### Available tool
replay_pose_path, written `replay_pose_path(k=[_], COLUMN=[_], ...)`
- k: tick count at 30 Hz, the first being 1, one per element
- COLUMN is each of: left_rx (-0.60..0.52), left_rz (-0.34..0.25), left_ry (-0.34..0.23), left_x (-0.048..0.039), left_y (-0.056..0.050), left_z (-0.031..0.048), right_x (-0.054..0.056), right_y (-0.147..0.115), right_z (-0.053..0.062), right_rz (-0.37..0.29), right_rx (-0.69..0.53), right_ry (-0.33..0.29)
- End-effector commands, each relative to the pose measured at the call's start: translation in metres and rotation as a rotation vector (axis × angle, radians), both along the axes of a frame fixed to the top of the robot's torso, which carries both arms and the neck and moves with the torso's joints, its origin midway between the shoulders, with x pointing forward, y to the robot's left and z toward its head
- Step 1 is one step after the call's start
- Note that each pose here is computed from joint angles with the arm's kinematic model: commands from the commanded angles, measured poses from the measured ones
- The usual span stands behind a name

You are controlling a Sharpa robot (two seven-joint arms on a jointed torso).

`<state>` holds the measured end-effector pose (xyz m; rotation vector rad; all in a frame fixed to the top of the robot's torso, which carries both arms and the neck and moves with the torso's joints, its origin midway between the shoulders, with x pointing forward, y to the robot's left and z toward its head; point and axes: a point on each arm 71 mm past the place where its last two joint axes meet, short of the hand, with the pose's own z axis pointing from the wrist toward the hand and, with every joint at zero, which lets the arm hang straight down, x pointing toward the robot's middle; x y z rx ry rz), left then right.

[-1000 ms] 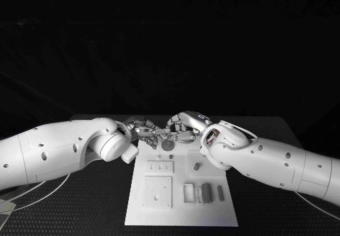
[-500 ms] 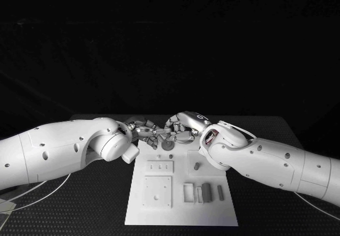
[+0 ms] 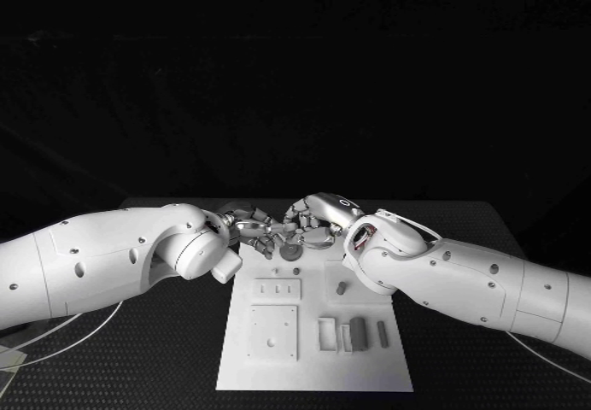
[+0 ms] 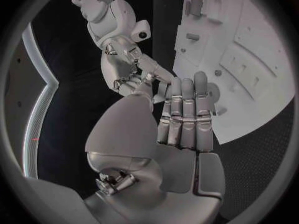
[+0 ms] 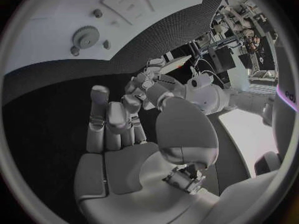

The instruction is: Assemble the parts on the task board

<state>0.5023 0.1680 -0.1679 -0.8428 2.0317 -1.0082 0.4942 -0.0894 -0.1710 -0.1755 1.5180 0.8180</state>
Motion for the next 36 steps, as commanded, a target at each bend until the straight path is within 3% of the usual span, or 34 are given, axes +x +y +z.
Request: replay_pose_path(k=[1, 36], left_rx=[-0.014, -0.003], left_rz=[-0.007, 0.007], left_ry=[-0.009, 0.007], left_x=[0.0001, 0.0012], left_y=[-0.0023, 0.0008], left_z=[0.0013, -0.0004], right_x=[-0.0004, -0.0056], right_y=[0.0002, 0.0061], right_z=[-0.0026, -0.0016], right_rz=[0.007, 0.026], right_rx=[-0.013, -0.003], right_ry=[0.013, 0.015])
